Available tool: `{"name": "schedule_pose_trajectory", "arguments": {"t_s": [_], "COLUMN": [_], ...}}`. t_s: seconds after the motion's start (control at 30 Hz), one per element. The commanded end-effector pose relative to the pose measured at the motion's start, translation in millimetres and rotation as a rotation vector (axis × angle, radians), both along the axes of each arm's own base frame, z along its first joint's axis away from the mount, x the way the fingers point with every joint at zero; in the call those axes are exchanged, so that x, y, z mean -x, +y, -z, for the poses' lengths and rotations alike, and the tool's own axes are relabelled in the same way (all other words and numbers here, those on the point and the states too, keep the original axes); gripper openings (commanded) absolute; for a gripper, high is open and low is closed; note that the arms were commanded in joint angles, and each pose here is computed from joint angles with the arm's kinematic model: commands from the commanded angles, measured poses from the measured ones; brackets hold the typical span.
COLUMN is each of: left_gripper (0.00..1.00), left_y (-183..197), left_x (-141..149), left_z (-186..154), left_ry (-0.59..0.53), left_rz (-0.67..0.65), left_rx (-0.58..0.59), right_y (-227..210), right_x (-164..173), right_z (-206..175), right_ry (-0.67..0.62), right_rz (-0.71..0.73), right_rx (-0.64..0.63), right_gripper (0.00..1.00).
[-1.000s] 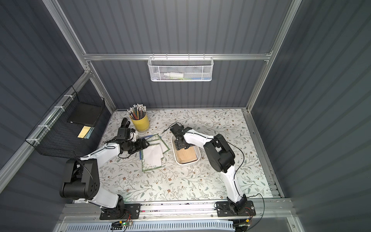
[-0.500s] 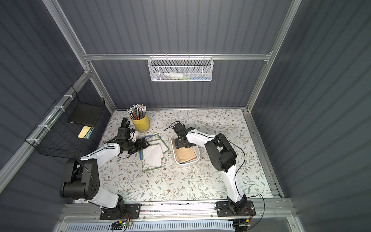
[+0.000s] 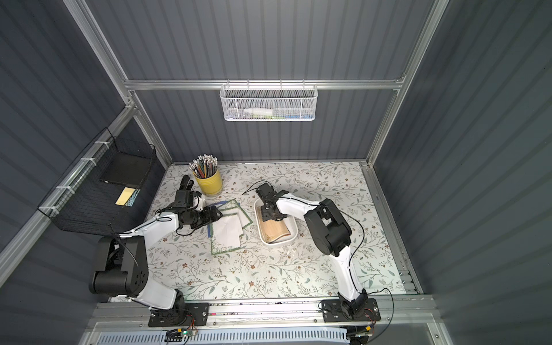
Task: Take out the stationery paper from the storage box
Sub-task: Pick up multiple sheets of stationery from the storage box.
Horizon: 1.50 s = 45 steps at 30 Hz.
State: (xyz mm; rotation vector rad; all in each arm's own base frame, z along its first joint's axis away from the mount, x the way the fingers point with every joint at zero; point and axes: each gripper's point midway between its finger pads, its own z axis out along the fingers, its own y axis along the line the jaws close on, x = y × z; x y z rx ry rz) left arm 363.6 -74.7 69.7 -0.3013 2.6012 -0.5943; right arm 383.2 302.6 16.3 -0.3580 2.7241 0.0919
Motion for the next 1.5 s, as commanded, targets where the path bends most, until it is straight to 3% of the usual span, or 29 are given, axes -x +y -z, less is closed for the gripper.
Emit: {"name": "schedule_pose_trajectory", "arguments": {"t_s": [0.0, 0.1, 0.2, 0.63, 0.83, 0.93, 1.07, 1.23, 1.47], "left_gripper": [0.85, 0.85, 0.85, 0.85, 0.85, 0.84, 0.85, 0.85, 0.85], "left_y": [-3.6, -3.6, -3.6, -6.2, -7.1, -7.1, -7.8, -10.6, -11.3], "left_x": [6.9, 7.1, 7.1, 4.1, 3.5, 4.3, 4.1, 3.9, 7.5], "left_z": [10.9, 11.4, 11.6, 8.5, 10.7, 11.7, 12.8, 13.3, 17.1], "left_ry": [0.034, 0.036, 0.037, 0.030, 0.038, 0.040, 0.042, 0.043, 0.051], "left_rz": [0.022, 0.022, 0.020, 0.024, 0.027, 0.026, 0.025, 0.031, 0.032], "left_rx": [0.004, 0.004, 0.004, 0.017, 0.021, 0.022, 0.027, 0.031, 0.031], "right_y": [-39.1, -43.5, -45.5, -44.0, -41.3, -39.9, -37.7, -39.3, -41.2], "right_x": [37.4, 29.4, 20.9, 6.2, 4.7, 3.4, 1.7, 2.2, 5.4], "right_z": [47.8, 28.4, 5.3, -36.4, -33.3, -38.9, -47.9, -48.4, -41.9], "right_ry": [0.161, 0.107, 0.049, -0.036, -0.025, -0.039, -0.066, -0.060, -0.043], "right_rz": [0.017, 0.039, 0.053, 0.065, 0.055, 0.054, 0.045, 0.039, 0.034], "right_rx": [0.172, 0.190, 0.191, 0.178, 0.180, 0.165, 0.131, 0.132, 0.136], "right_gripper": [0.58, 0.43, 0.38, 0.41, 0.52, 0.50, 0.40, 0.38, 0.49]}}
